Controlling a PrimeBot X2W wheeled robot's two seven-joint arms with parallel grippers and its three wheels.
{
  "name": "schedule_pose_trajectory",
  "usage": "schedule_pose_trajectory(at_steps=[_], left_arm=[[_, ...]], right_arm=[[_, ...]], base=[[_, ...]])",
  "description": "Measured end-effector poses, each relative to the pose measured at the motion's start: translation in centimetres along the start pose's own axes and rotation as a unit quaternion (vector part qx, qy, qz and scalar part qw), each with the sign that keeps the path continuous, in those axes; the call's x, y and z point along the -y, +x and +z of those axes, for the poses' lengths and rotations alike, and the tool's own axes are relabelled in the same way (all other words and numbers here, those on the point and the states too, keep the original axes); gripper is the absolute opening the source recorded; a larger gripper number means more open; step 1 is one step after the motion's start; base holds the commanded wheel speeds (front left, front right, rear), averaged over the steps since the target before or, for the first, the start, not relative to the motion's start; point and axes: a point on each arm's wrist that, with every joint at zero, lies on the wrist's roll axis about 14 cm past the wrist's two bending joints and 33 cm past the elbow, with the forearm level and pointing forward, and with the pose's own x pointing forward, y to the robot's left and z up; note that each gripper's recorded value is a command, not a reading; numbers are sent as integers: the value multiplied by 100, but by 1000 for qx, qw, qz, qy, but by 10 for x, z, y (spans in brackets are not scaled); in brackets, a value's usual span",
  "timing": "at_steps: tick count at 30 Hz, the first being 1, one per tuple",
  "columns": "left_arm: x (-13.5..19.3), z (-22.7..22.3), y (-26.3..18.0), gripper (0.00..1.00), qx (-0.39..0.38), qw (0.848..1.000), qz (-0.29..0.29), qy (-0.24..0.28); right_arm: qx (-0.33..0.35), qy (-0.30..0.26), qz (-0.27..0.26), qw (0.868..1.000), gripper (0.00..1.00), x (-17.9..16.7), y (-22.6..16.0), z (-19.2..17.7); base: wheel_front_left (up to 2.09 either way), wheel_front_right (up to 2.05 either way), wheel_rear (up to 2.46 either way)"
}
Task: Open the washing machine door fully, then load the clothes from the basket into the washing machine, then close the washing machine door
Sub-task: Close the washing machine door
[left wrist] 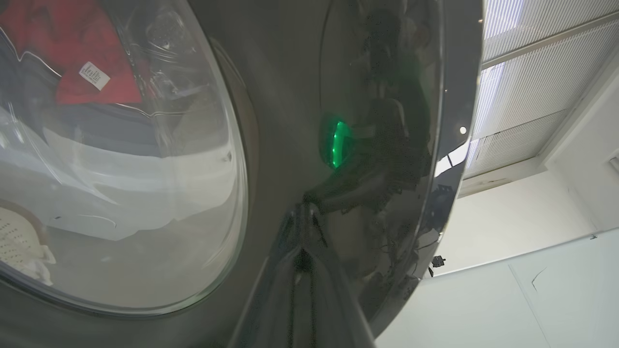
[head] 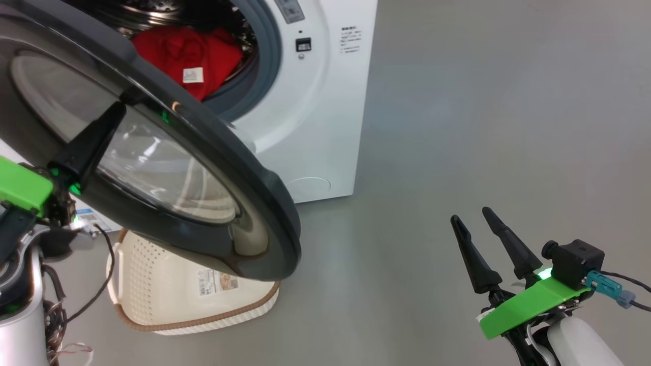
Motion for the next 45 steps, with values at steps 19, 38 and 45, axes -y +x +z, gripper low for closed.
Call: schedule_pose_trajectory(at_steps=[19,38,45], left_arm=[[-2,-9,41,0,-14,1000,-11,-7],[-9,1,62,0,16,1000,3,-5],[-13,3,75,0,20,1000,7,-5]], right_arm=[[0,-3,-44,999,100,25,-17,2],[0,-4,-55,998,100,30,-23,3],[5,-5,-62,998,100,34,-23,6]], base=[[0,0,0],[0,0,0],[0,0,0]])
